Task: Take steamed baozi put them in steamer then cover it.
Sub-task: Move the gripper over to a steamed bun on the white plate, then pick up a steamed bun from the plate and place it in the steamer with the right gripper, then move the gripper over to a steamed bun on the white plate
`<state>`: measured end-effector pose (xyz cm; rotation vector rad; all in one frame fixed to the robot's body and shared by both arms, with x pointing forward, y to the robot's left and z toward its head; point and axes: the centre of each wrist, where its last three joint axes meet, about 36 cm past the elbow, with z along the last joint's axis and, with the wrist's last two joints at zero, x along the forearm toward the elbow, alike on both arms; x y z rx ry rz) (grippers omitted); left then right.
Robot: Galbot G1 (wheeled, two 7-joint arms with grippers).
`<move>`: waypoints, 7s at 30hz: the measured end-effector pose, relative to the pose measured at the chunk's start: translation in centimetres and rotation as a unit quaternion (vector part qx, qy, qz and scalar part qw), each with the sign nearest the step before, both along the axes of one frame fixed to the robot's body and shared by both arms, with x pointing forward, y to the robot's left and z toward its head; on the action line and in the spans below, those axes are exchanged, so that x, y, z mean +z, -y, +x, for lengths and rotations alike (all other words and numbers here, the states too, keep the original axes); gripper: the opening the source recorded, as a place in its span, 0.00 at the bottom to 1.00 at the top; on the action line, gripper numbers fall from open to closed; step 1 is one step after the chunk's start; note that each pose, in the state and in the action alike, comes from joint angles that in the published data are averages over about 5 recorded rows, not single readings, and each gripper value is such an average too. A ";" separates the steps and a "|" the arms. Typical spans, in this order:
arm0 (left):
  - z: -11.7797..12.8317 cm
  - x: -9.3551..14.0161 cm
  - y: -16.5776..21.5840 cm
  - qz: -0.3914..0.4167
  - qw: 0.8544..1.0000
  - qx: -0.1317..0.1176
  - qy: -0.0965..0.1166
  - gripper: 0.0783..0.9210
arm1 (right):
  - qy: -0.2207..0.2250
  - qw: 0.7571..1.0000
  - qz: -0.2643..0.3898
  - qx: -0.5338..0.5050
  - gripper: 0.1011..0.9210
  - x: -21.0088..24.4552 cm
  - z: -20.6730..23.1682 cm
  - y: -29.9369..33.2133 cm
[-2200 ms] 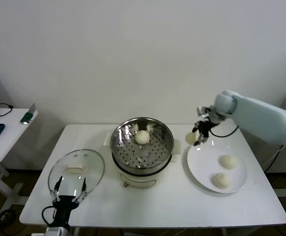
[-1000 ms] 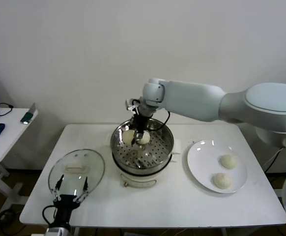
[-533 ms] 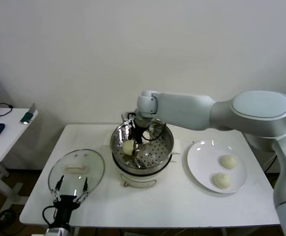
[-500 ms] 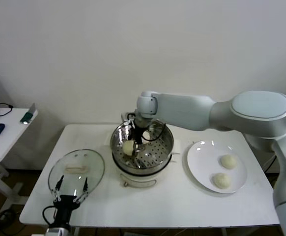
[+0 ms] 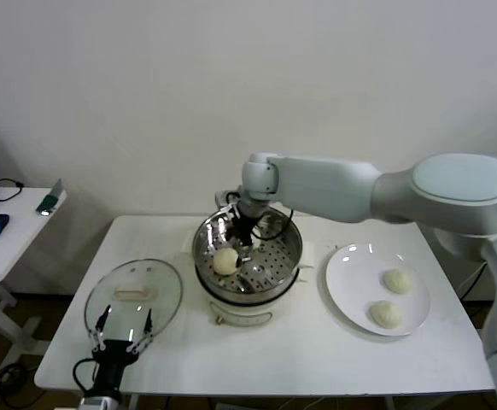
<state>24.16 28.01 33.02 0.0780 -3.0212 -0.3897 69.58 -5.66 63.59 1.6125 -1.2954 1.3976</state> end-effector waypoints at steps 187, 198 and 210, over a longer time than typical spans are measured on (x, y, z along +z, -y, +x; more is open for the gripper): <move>-1.9 0.1 0.0 0.031 0.999 -0.009 -0.025 0.88 | 0.020 0.983 -0.117 -0.139 0.88 -10.2 -4.7 36.4; -2.3 -0.4 -0.1 0.032 0.999 -0.004 -0.033 0.88 | 0.007 0.977 -0.128 -0.173 0.88 -14.7 -4.6 39.5; -2.2 -0.9 -0.2 0.032 0.999 -0.002 -0.037 0.88 | 0.010 0.974 -0.142 -0.174 0.88 -16.8 -2.8 39.5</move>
